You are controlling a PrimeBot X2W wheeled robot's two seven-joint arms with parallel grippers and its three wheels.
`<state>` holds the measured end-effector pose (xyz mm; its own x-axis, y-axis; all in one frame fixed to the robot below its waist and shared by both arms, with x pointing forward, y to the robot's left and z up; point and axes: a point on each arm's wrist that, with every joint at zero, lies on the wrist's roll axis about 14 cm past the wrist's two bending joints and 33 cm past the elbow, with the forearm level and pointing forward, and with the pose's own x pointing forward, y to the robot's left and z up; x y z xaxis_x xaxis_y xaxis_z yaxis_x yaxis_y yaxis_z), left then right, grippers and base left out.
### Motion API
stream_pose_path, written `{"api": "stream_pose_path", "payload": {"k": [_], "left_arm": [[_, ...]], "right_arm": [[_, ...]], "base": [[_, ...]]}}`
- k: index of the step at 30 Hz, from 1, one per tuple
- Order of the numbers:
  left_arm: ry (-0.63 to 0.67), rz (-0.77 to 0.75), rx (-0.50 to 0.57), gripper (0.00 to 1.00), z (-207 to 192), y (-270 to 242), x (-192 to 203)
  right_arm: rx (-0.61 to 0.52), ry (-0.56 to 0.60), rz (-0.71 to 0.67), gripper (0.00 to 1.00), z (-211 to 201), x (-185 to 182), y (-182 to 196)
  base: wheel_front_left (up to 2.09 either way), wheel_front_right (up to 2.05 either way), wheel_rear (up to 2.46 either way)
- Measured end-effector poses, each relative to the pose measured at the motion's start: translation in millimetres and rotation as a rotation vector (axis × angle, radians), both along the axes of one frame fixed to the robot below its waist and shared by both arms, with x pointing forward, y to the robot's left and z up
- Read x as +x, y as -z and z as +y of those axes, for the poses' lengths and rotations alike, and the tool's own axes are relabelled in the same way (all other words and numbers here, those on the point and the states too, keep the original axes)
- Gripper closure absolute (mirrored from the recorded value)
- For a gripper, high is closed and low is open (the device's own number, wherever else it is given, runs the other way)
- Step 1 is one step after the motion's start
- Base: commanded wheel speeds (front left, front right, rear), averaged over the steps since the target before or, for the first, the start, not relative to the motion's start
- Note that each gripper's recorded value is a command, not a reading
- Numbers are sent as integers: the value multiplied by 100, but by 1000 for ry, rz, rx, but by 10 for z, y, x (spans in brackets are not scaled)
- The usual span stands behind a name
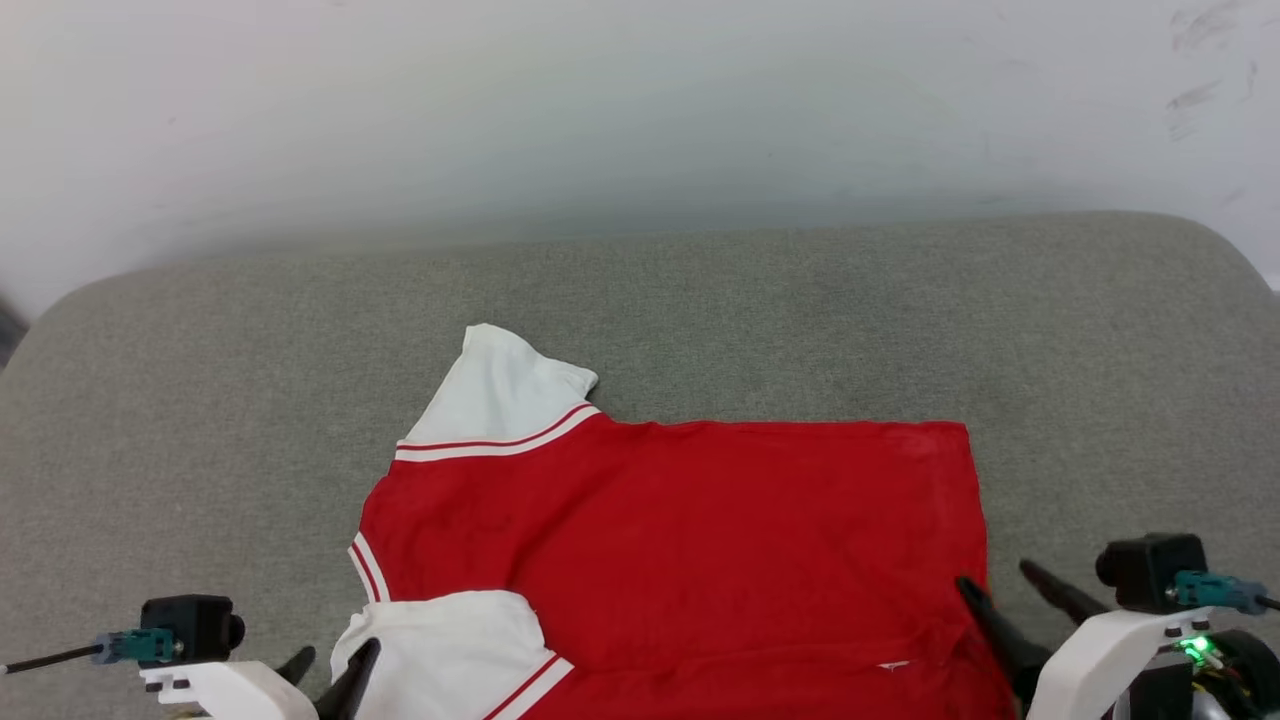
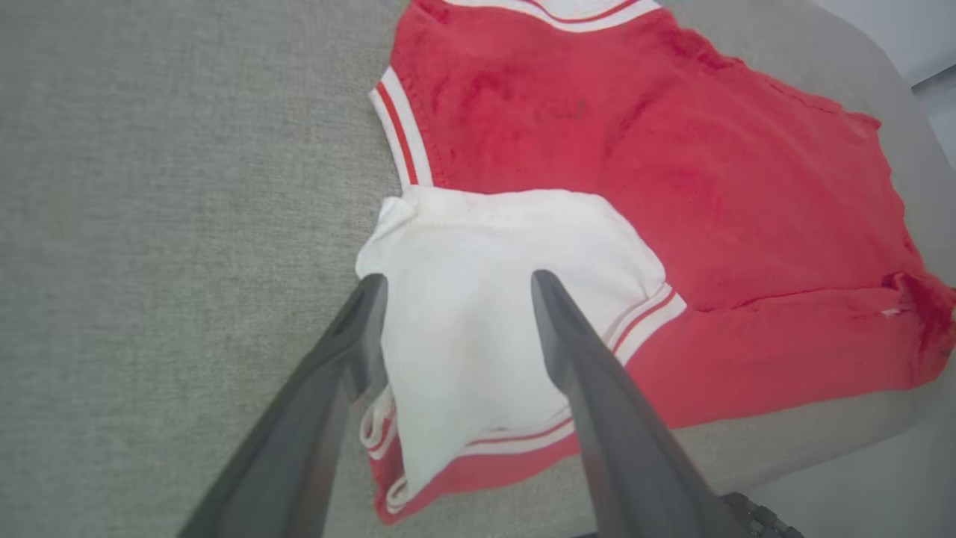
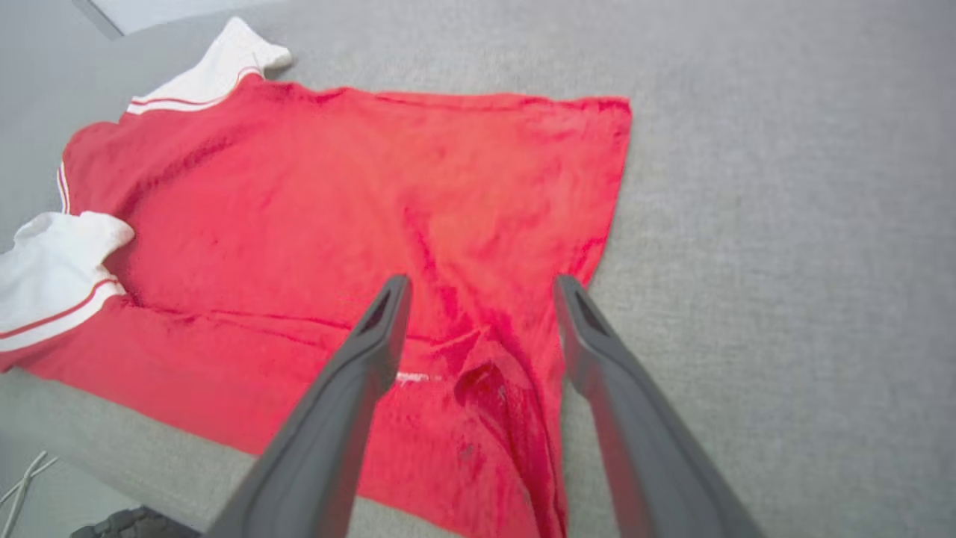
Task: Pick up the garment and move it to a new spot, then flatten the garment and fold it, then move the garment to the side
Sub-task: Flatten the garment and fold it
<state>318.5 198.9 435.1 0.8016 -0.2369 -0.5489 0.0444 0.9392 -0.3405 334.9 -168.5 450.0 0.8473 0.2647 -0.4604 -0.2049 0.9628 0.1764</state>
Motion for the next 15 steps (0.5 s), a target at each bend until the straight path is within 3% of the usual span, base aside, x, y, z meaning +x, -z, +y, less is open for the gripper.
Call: {"api": "stream_pose_path", "payload": {"k": [6,15], "left_arm": [[-9,-250,40,0,-37,-474,331],[12,-529,78,0,-221,-969,932]], "right_arm": [[-49,76,-295,0,-131,205,-521],[-46,139,-457,0,-146,534,-844]], "base": [[0,0,0],[0,0,0]]}}
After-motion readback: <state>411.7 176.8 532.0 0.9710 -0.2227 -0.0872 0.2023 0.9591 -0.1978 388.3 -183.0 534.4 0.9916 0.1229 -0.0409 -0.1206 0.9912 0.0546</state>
